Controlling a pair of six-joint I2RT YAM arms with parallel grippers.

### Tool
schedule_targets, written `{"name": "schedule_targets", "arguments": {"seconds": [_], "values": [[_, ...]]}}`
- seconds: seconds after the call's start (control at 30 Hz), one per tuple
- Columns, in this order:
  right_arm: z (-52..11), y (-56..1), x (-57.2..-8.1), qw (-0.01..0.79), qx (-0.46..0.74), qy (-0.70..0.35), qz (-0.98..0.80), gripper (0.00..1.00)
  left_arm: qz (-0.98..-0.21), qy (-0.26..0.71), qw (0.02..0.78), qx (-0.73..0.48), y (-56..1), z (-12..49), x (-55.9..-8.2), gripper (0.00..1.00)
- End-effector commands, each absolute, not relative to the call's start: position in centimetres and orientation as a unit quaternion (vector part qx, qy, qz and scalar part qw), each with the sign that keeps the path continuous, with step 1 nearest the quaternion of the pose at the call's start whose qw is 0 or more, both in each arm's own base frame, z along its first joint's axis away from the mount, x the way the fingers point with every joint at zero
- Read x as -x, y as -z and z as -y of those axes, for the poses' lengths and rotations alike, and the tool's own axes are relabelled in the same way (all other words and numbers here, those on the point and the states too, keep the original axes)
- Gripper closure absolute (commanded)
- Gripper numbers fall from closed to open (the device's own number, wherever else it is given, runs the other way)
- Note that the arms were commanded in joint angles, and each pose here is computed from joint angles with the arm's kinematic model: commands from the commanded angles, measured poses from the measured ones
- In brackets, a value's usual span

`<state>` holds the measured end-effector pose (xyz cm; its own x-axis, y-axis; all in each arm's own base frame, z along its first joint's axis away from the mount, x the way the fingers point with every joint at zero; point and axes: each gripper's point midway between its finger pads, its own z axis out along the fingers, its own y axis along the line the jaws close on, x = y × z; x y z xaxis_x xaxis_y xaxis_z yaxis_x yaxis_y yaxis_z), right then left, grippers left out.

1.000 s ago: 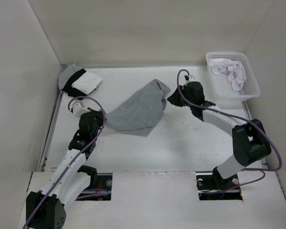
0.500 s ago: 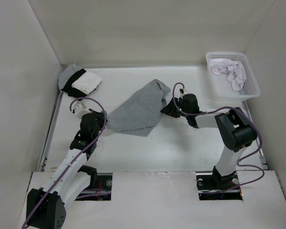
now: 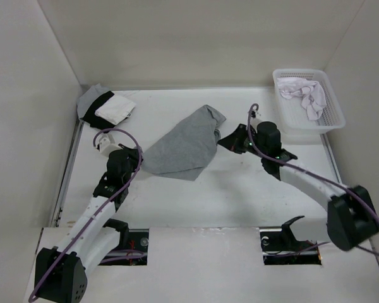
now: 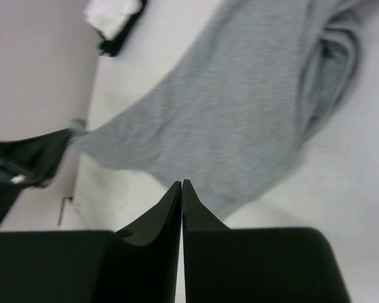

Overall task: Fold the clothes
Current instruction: Flatten the tank top out

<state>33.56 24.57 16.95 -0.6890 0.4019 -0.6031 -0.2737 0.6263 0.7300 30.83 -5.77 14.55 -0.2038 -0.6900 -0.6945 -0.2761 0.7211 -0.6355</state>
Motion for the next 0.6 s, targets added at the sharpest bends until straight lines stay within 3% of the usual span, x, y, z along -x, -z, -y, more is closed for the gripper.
{"name": "schedule_targets", "arguments": {"seconds": [0.0, 0.07, 0.13, 0.2, 0.23, 0.33, 0.57], "values": [[-23.0, -18.2, -29.2, 0.362, -0.054, -0.412, -0.834, 0.95, -0.732, 0.212, 0.563, 0.319, -16.7, 6.2, -31.4, 0.96], [-21.4, -17.8, -27.6, 0.363, -0.071, -0.39, -0.844, 0.95, -0.739, 0.207, 0.556, 0.32, -16.0, 6.1, -31.3, 0.96], [-20.3, -16.5, -27.5, 0.37, -0.083, -0.363, -0.851, 0.89, -0.744, 0.203, 0.55, 0.321, -15.3, 6.1, -31.3, 0.96], [-20.8, -14.8, -29.7, 0.385, -0.071, -0.337, -0.856, 0.65, -0.747, 0.204, 0.546, 0.321, -15.1, 6.3, -31.5, 0.96], [-21.4, -14.4, -31.0, 0.397, -0.06, -0.333, -0.854, 0.59, -0.745, 0.207, 0.547, 0.32, -15.3, 6.4, -31.6, 0.96], [-22.7, -13.2, -34.2, 0.415, -0.048, -0.332, -0.846, 0.54, -0.738, 0.216, 0.554, 0.318, -16.2, 6.7, -31.6, 0.96], [-24.6, -10.7, -38.5, 0.42, -0.035, -0.36, -0.832, 0.54, -0.744, 0.217, 0.549, 0.314, -15.8, 7.2, -31.6, 0.96]]}}
